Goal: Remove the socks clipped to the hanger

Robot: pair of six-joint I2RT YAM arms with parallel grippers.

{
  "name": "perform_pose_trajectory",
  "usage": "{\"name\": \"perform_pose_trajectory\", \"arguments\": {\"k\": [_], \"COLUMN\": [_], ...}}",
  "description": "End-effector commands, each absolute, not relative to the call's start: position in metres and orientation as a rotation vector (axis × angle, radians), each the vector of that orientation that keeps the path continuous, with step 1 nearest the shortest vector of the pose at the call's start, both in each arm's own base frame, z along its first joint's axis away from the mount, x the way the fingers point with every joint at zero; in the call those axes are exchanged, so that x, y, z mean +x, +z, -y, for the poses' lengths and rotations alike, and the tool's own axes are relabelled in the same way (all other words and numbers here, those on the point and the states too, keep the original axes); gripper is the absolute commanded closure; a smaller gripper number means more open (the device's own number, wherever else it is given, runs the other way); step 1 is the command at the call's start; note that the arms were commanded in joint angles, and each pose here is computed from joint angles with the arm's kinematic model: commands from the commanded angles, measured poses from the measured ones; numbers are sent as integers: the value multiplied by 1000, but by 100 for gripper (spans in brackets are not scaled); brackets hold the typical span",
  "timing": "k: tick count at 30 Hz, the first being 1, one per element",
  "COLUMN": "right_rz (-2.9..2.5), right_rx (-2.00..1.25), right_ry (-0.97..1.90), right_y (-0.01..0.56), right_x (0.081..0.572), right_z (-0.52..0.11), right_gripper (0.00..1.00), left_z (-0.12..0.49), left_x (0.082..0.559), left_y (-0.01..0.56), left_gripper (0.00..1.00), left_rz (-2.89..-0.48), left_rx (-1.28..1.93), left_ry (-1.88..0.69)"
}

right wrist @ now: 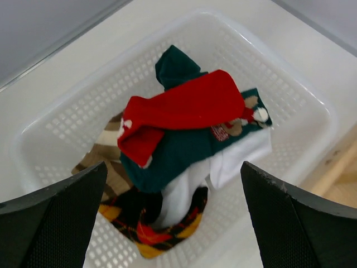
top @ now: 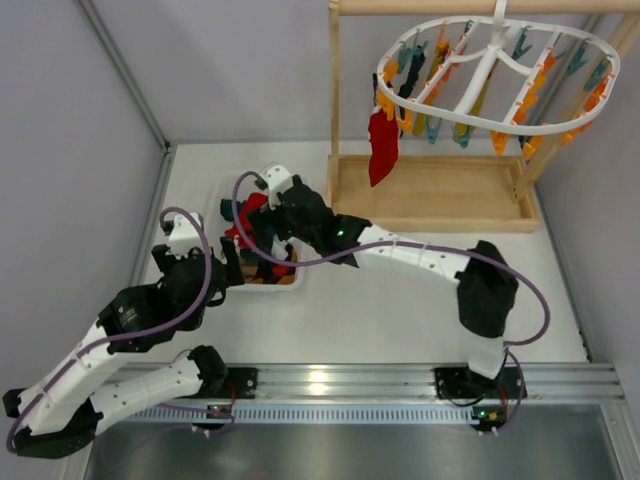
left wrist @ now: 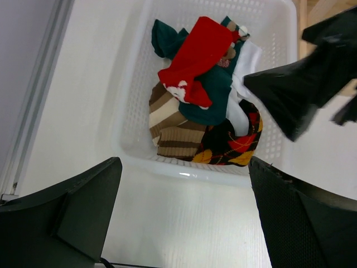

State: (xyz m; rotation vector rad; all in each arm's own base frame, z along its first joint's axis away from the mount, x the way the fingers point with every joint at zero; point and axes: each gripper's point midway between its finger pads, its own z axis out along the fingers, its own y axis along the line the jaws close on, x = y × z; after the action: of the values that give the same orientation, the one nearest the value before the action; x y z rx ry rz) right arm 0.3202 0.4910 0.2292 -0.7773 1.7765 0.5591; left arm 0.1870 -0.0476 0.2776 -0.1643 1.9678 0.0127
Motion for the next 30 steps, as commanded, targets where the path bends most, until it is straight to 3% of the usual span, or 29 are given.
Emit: {"name": "perform_pose_trajectory", "arguments": {"k": [1, 7, 8, 9, 14, 17, 21, 30], "right_rz": [-1595, -1615, -1672, -1644, -1704, -1708, -1635, -1541], "right_rx": [-546, -501, -533, -495, -481, -453, -407, -428], "right_ry": [608, 585, 550, 576, 576, 589, 675, 815], "right_y": [351, 358, 331, 346, 302, 295, 309, 316], "right_x": [313, 269, 262, 250, 212, 189, 159, 123], "right_z": [-432, -342, -329, -307, -243, -206, -166, -142], "right_gripper": [1, 0, 0, 1, 1, 1, 1, 0], "left_z": [67, 158, 172, 192, 259, 293, 333, 374], "left_x": [187, 189, 190, 196, 215, 241, 316, 417], "left_y": [274, 270, 271, 277, 291, 299, 272, 268], "left_gripper": [1, 1, 1, 1, 1, 1, 1, 1], "left_rz": [-1986, -1954, -1935, -1863, -1644, -1541, -1653, -1611], "left_rx": [-158, 51, 89, 127, 306, 426, 502, 565], "left_ry": [-107, -546, -601, -682, -850, -794, -778, -694]}}
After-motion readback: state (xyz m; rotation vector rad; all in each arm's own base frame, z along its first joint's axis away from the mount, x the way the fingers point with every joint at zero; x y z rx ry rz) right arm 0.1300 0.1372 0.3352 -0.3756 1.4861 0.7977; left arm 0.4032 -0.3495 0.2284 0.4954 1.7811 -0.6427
